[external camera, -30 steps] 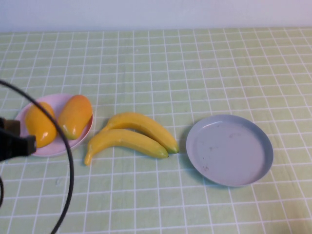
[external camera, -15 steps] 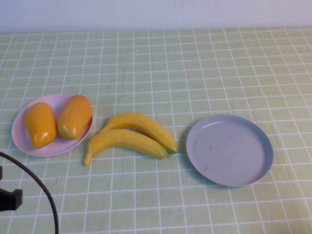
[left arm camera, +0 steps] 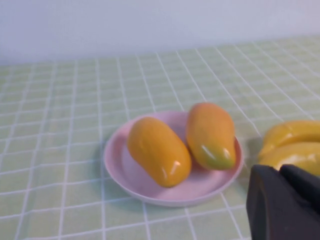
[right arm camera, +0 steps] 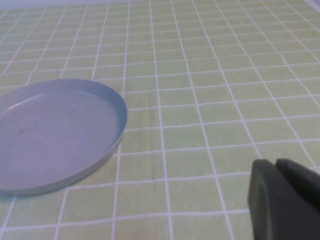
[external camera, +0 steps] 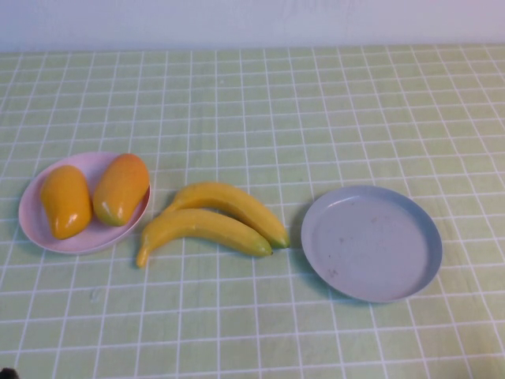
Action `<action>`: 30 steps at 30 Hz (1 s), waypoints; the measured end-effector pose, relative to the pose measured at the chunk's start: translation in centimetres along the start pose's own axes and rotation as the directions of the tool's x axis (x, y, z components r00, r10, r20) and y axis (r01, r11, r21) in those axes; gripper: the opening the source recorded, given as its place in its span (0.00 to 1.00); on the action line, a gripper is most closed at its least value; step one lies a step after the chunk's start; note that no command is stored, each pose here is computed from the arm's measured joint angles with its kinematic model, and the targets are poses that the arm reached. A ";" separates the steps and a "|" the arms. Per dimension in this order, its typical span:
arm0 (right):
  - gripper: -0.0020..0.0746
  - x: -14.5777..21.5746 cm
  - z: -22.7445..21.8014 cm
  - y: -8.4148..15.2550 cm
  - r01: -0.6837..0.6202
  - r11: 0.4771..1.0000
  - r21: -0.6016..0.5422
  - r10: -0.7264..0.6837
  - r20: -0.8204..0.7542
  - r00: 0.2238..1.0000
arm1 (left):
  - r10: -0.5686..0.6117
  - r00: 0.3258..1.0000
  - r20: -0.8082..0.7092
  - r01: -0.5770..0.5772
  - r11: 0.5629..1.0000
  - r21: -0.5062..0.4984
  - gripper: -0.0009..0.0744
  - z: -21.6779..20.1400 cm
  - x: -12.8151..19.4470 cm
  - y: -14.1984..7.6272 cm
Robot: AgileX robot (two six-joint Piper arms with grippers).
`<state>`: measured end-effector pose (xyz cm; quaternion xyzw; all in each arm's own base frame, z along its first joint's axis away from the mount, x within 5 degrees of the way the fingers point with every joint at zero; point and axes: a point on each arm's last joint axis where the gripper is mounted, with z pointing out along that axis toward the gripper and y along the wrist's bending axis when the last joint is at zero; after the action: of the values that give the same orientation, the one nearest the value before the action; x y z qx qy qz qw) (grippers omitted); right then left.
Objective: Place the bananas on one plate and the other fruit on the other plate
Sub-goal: Put another type of fruit in the right plate
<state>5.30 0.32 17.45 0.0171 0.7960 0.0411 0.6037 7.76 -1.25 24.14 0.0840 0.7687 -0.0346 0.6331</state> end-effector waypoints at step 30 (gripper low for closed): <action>0.01 0.0 0.0 0.0 0.000 1.000 0.000 0.000 0.000 1.000 | -0.095 0.990 -0.102 0.086 0.992 -0.091 0.02 -1.2 7.4 0.1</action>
<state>5.30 0.32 17.45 0.0171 0.7960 0.0411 0.6037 5.24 -0.37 17.14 0.0233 0.8051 -0.0257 0.5921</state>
